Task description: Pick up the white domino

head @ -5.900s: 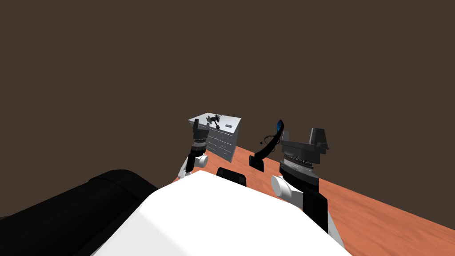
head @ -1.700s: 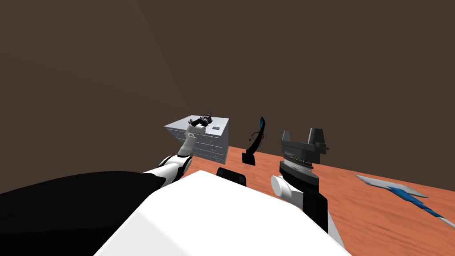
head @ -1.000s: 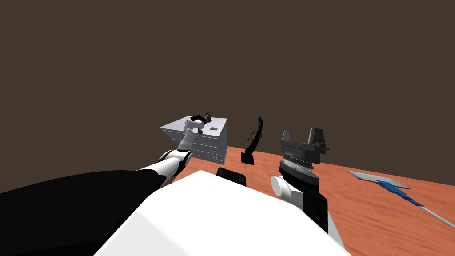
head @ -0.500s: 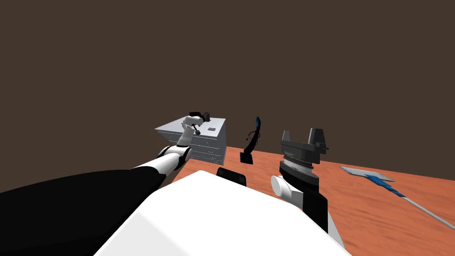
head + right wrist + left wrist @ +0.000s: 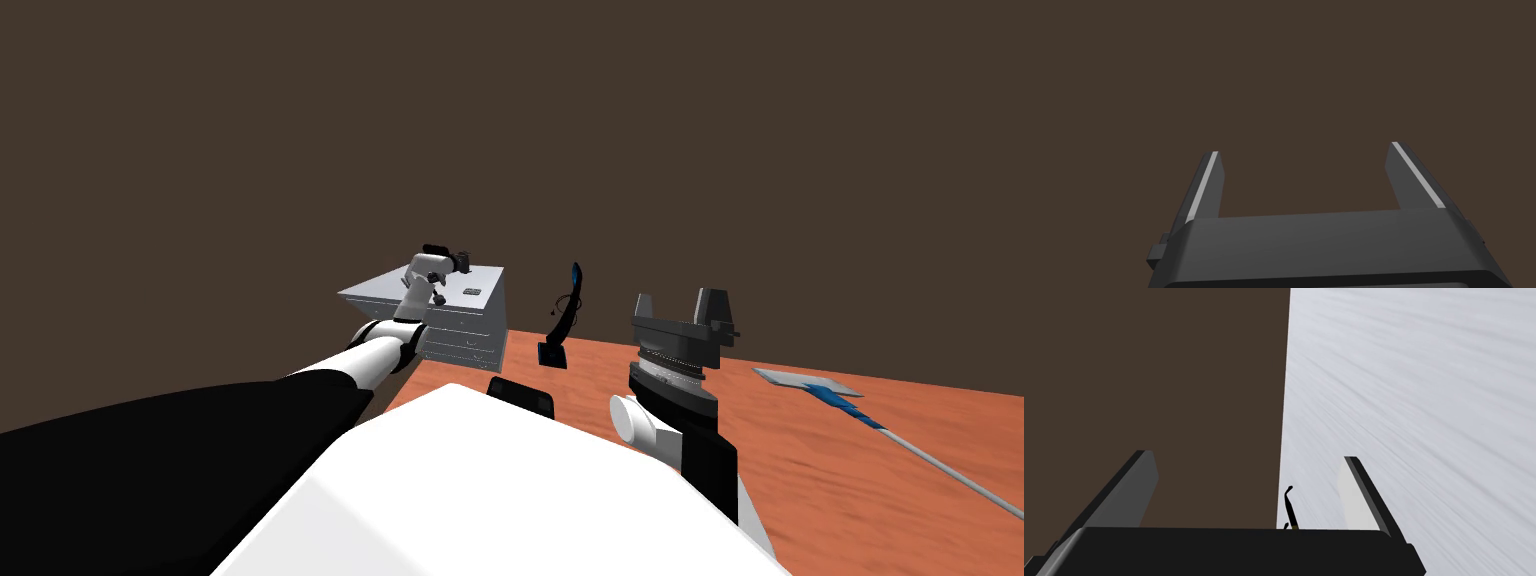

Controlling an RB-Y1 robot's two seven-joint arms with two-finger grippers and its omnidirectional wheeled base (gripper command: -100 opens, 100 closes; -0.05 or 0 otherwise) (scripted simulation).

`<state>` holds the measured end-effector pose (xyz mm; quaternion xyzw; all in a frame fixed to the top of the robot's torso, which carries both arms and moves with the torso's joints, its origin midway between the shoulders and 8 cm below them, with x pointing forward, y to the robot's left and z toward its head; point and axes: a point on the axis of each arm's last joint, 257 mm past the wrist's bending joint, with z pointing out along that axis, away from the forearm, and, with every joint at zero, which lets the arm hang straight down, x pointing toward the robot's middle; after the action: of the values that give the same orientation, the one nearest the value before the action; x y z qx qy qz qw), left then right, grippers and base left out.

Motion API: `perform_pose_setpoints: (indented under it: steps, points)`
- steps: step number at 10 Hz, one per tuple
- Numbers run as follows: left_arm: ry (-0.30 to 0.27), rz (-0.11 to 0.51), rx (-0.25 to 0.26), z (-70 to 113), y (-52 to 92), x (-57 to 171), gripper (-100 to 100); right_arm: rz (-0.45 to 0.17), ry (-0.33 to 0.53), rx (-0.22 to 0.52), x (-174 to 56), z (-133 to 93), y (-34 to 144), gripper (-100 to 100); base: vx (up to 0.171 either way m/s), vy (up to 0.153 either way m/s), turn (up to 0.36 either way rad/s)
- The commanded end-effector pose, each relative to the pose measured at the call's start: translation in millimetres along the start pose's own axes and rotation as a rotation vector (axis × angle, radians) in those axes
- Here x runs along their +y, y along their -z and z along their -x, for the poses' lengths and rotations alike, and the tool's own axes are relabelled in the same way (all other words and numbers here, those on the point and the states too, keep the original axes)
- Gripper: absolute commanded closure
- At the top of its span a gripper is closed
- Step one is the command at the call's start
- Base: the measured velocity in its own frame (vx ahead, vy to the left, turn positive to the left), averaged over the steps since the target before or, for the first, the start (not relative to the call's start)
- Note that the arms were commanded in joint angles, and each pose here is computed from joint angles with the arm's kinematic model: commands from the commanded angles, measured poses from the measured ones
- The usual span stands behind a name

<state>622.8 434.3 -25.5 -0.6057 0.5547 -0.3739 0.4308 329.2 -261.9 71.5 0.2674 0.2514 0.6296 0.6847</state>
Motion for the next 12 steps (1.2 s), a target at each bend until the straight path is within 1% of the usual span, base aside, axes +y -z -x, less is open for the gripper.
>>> perform_pose_setpoints:
  steps: [1, 2, 3, 4, 5, 6, 7, 8, 9, 10, 11, 12]
  points:
    - [0.001, 0.042, -0.004, 1.9, -0.4, 8.5, -100, 0.000, 0.000, 0.000, 0.0, 0.0, 0.0, 0, 0.004, -0.008, 0.004]
    - [0.003, 0.076, -0.011, 11.6, -0.7, 5.7, -100, 0.000, 0.000, 0.000, 0.0, 0.0, 0.0, 0, 0.005, -0.022, -0.072]
    - [0.003, 0.101, -0.012, 12.0, -0.1, 12.2, -100, 0.000, 0.000, 0.000, 0.0, 0.0, 0.0, 0, 0.010, -0.021, -0.044]
    - [0.003, 0.111, -0.013, 12.1, 0.1, 14.6, -100, 0.000, 0.000, 0.000, 0.0, 0.0, 0.0, 0, 0.007, -0.009, 0.004]
    - [0.005, 0.155, -0.021, 22.1, 1.0, 15.9, -100, 0.000, 0.000, 0.000, 0.0, 0.0, 0.0, 0, 0.008, -0.020, -0.057]
    - [0.005, 0.178, -0.022, 22.3, 2.0, 21.8, -100, 0.000, 0.000, 0.000, 0.0, 0.0, 0.0, 0, 0.010, -0.023, -0.036]
    - [0.007, 0.213, -0.029, 32.3, 3.4, 21.6, -100, 0.000, 0.000, 0.000, 0.0, 0.0, 0.0, 0, 0.014, -0.031, -0.066]
    - [0.008, 0.244, -0.030, 32.5, 5.1, 29.3, -100, 0.000, 0.000, 0.000, 0.0, 0.0, 0.0, 0, 0.010, -0.030, -0.035]
    - [0.010, 0.282, -0.038, 42.7, 7.6, 31.2, -100, 0.000, 0.000, 0.000, 0.0, 0.0, 0.0, 0, 0.011, -0.033, -0.061]
    - [0.010, 0.312, -0.039, 42.8, 9.8, 38.5, -100, 0.000, 0.000, 0.000, 0.0, 0.0, 0.0, 0, 0.008, -0.027, -0.028]
    - [0.011, 0.319, -0.039, 42.8, 10.3, 40.2, -100, 0.000, 0.000, 0.000, 0.0, 0.0, 0.0, 0, 0.000, -0.013, 0.009]
    - [0.014, 0.369, -0.046, 52.8, 14.7, 45.8, -100, 0.000, 0.000, 0.000, 0.0, 0.0, 0.0, 0, 0.002, -0.026, -0.053]
